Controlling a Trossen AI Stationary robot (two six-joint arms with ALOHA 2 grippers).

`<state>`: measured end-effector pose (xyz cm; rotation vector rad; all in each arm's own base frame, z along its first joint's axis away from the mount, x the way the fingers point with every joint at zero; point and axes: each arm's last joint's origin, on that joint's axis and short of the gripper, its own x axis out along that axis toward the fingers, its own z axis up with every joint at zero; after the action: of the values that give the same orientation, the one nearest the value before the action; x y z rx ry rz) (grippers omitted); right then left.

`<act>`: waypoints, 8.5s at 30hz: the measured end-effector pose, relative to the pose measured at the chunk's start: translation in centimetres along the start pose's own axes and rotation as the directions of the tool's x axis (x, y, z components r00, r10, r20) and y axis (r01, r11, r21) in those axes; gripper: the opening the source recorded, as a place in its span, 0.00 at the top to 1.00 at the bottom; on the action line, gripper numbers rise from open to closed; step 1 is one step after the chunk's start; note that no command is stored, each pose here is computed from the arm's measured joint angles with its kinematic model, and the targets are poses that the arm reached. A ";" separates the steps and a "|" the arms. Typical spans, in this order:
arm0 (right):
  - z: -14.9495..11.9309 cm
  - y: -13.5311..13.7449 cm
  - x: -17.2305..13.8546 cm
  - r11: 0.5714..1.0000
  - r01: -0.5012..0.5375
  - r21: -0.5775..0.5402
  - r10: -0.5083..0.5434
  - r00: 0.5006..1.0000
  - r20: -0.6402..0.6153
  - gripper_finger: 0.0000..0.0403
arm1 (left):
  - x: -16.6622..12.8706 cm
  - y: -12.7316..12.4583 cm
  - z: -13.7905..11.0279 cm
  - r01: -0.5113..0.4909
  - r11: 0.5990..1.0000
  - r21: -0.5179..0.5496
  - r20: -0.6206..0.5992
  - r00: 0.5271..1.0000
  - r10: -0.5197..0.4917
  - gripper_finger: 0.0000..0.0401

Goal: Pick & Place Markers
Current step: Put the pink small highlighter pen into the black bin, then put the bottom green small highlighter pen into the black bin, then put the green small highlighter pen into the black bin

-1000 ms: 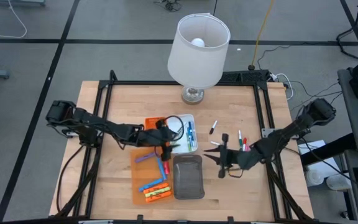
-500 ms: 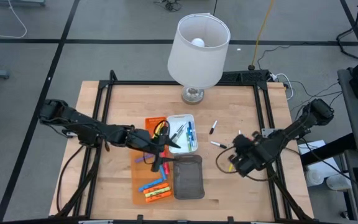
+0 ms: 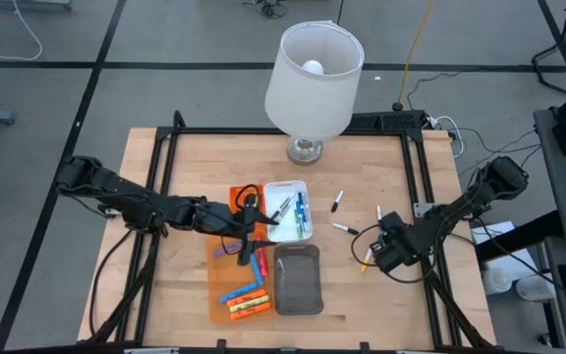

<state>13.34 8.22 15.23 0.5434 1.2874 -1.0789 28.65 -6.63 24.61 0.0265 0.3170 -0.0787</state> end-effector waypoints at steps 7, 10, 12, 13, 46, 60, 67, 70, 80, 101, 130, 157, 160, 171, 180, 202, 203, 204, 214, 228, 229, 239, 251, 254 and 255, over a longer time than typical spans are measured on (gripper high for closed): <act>-0.2 0.4 0.7 0.998 -0.057 0.020 0.057 0.998 -0.003 0.83 | 0.0 0.0 0.0 0.001 1.000 -0.009 -0.001 1.000 -0.001 0.38; -0.2 0.5 0.7 0.997 -0.069 0.024 0.069 0.998 0.004 0.83 | 0.0 0.0 0.0 0.001 1.000 -0.009 -0.003 1.000 -0.001 0.38; -0.2 0.5 0.7 0.996 -0.078 0.038 0.078 0.997 0.020 0.83 | 0.0 0.0 0.0 0.001 1.000 -0.014 -0.002 1.000 -0.001 0.38; -0.2 0.6 0.7 0.996 -0.083 0.043 0.082 0.996 0.019 0.83 | 0.0 0.0 0.0 0.001 1.000 -0.016 -0.002 1.000 -0.001 0.38; -0.4 -0.7 2.7 0.977 -0.139 -0.162 0.144 0.989 0.019 0.94 | 0.0 0.0 -0.1 0.001 1.000 -0.018 -0.008 1.000 -0.001 0.38; 0.9 0.1 -0.1 0.959 -0.159 -0.234 0.218 0.943 0.251 0.94 | 0.0 0.0 -0.2 -0.001 1.000 -0.015 -0.026 1.000 0.000 0.38; 1.2 2.2 -1.2 0.880 -0.278 -0.386 0.416 0.843 0.341 0.94 | 0.0 0.0 -0.2 -0.001 1.000 -0.015 -0.025 1.000 0.001 0.38; 1.7 3.6 -2.1 0.826 -0.317 -0.467 0.522 0.744 0.418 0.94 | 0.0 0.0 -0.2 -0.001 1.000 -0.017 -0.025 1.000 0.001 0.38; 3.6 7.7 -6.2 0.668 -0.316 -0.674 0.743 0.341 0.576 0.94 | 0.0 0.0 -0.2 -0.002 1.000 -0.019 -0.024 1.000 0.001 0.38; 1.6 16.7 -6.6 0.216 -0.316 -0.924 0.957 0.256 0.136 0.94 | 0.0 0.0 -0.2 -0.003 1.000 -0.019 -0.026 1.000 0.002 0.38; 0.8 11.6 -9.2 0.381 -0.449 -0.808 0.830 0.551 0.085 0.65 | 0.0 0.0 -0.4 -0.003 1.000 -0.016 -0.043 0.999 0.003 0.38; -1.7 2.3 0.1 0.890 -0.105 -0.443 0.129 0.991 0.024 0.68 | 0.0 0.0 -0.4 -0.004 1.000 -0.019 -0.049 0.999 0.003 0.38; -1.7 2.5 0.5 0.877 -0.133 -0.462 0.160 0.987 0.019 0.68 | 0.0 0.0 -0.4 -0.004 1.000 -0.019 -0.049 0.999 0.003 0.38; -1.5 2.8 1.1 0.844 -0.192 -0.500 0.211 0.977 -0.020 0.69 | 0.0 0.0 -0.4 -0.004 1.000 -0.019 -0.048 0.999 0.003 0.38; -1.6 3.0 1.1 0.840 -0.226 -0.494 0.236 0.971 -0.043 0.86 | 0.0 0.0 -0.4 -0.004 1.000 -0.019 -0.048 0.999 0.003 0.38; -0.2 1.6 -0.5 0.882 -0.263 -0.390 0.314 0.946 0.073 0.96 | 0.0 0.0 -0.4 -0.004 1.000 -0.019 -0.047 0.999 0.003 0.38; -0.2 1.6 -0.7 0.879 -0.277 -0.388 0.336 0.938 0.090 0.96 | 0.0 0.0 -0.4 -0.004 1.000 -0.019 -0.048 0.999 0.003 0.38; -0.1 1.5 -0.9 0.875 -0.290 -0.388 0.356 0.929 0.107 0.96 | 0.0 0.0 -0.4 -0.004 1.000 -0.018 -0.048 0.999 0.003 0.38; 0.1 3.4 -3.4 0.705 -0.422 -0.570 0.634 0.735 0.240 0.96 | 0.0 0.0 -0.4 -0.004 1.000 -0.019 -0.047 0.999 0.003 0.38; -0.4 9.9 -8.1 0.264 -0.426 -0.865 0.952 0.258 0.164 0.96 | 0.0 0.0 -0.4 -0.004 1.000 -0.019 -0.046 0.999 0.003 0.38; -0.4 10.6 -8.4 0.273 -0.410 -0.870 0.945 0.282 0.164 0.96 | 0.0 0.0 -0.4 -0.004 1.000 -0.018 -0.046 0.999 0.003 0.38; -1.1 18.2 -10.4 0.272 -0.219 -0.937 0.857 0.498 0.133 0.96 | 0.0 0.0 -0.4 -0.004 1.000 -0.019 -0.046 0.999 0.003 0.38; -0.9 20.1 -9.0 0.167 -0.260 -0.951 0.829 0.559 -0.007 0.81 | 0.0 0.0 -0.4 -0.004 1.000 -0.019 -0.047 0.999 0.003 0.38; -0.9 20.1 -9.0 0.167 -0.260 -0.951 0.830 0.557 -0.007 0.76 | 0.0 0.0 -0.4 -0.004 1.000 -0.019 -0.048 0.999 0.003 0.38; -0.9 20.1 -9.0 0.166 -0.260 -0.951 0.830 0.557 -0.007 0.75 | 0.0 0.0 -0.4 -0.004 1.000 -0.019 -0.047 0.999 0.003 0.38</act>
<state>31.08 20.83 18.83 -0.1539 0.7874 0.2768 28.50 -6.61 24.21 0.0104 0.3649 -0.0720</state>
